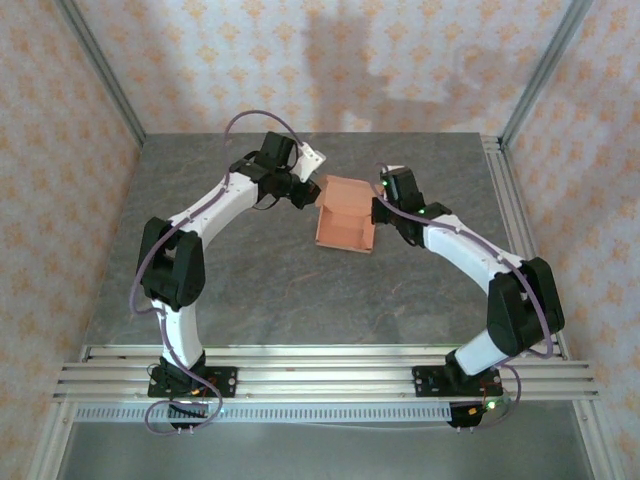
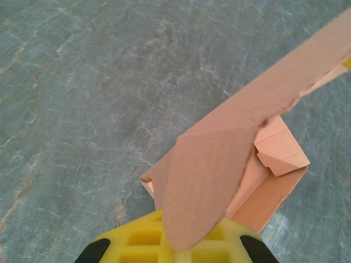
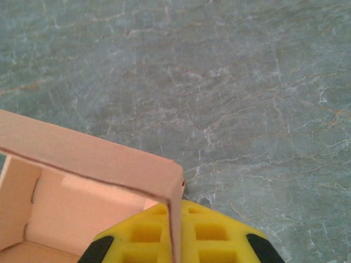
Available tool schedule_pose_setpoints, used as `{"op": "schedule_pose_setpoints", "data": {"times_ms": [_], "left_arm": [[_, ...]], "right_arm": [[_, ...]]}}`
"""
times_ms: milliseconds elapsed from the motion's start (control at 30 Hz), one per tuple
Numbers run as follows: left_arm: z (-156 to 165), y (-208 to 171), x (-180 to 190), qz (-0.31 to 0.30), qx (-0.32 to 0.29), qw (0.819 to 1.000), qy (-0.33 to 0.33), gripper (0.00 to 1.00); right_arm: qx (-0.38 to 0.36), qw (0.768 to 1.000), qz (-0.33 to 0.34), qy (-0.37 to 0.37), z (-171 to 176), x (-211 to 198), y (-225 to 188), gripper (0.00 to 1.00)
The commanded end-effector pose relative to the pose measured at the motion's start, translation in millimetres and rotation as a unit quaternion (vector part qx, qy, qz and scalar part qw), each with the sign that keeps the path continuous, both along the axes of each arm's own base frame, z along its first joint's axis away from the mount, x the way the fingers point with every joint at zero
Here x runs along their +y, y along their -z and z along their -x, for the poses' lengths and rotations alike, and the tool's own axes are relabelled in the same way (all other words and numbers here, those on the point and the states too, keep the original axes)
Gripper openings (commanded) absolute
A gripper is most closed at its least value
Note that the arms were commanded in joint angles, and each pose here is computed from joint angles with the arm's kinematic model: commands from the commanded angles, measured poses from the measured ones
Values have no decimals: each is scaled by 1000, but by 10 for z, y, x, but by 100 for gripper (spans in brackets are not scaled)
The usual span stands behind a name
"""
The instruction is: Fold the paper box
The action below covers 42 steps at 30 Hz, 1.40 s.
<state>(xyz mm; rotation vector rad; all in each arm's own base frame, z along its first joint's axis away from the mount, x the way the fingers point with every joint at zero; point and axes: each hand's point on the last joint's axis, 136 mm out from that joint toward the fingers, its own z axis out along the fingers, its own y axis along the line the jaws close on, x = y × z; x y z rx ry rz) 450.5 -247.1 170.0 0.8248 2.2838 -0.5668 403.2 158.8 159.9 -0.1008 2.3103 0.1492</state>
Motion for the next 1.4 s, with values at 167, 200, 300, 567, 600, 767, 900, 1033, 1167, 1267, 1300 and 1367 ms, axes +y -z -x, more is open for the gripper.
{"op": "schedule_pose_setpoints", "data": {"times_ms": [167, 200, 300, 567, 600, 767, 900, 1033, 1167, 1267, 1300, 1367], "left_arm": [[-91, -11, 7, 30, 16, 994, -107, 0], [-93, 8, 5, 29, 17, 993, -112, 0], [-89, 31, -20, 36, 21, 992, -120, 0], [-127, 26, 44, 22, 24, 989, -143, 0], [-124, 23, 44, 21, 26, 989, -144, 0], [-90, 24, 7, 17, 35, 992, -123, 0], [-48, 151, -62, 5, 67, 993, -96, 0], [46, 159, -119, 9, 96, 994, -54, 0], [149, 179, -91, 16, 140, 990, -23, 0], [181, 206, -30, 11, 159, 987, -17, 0], [193, 211, -25, 12, 165, 986, -11, 0], [215, 230, -18, 12, 178, 984, -5, 0]], "right_arm": [[-64, 991, -29, 113, -67, -98, -146, 0], [-66, 990, -33, 119, -68, -88, -145, 0], [-70, 988, -39, 129, -84, -68, -118, 0], [-78, 994, -22, 78, -35, -80, -275, 58], [-85, 993, -31, 72, 5, -97, -305, 62], [-86, 991, -96, 47, 261, -207, -161, 67], [-60, 992, -106, 22, 411, -171, 103, 67], [-34, 996, -87, -8, 354, -118, 301, 61], [-2, 998, -69, -7, 188, -205, 404, 56], [33, 998, -48, -17, 119, -249, 503, 53], [51, 998, -40, -18, 107, -269, 567, 50], [77, 996, -31, -34, 102, -253, 650, 48]]}}
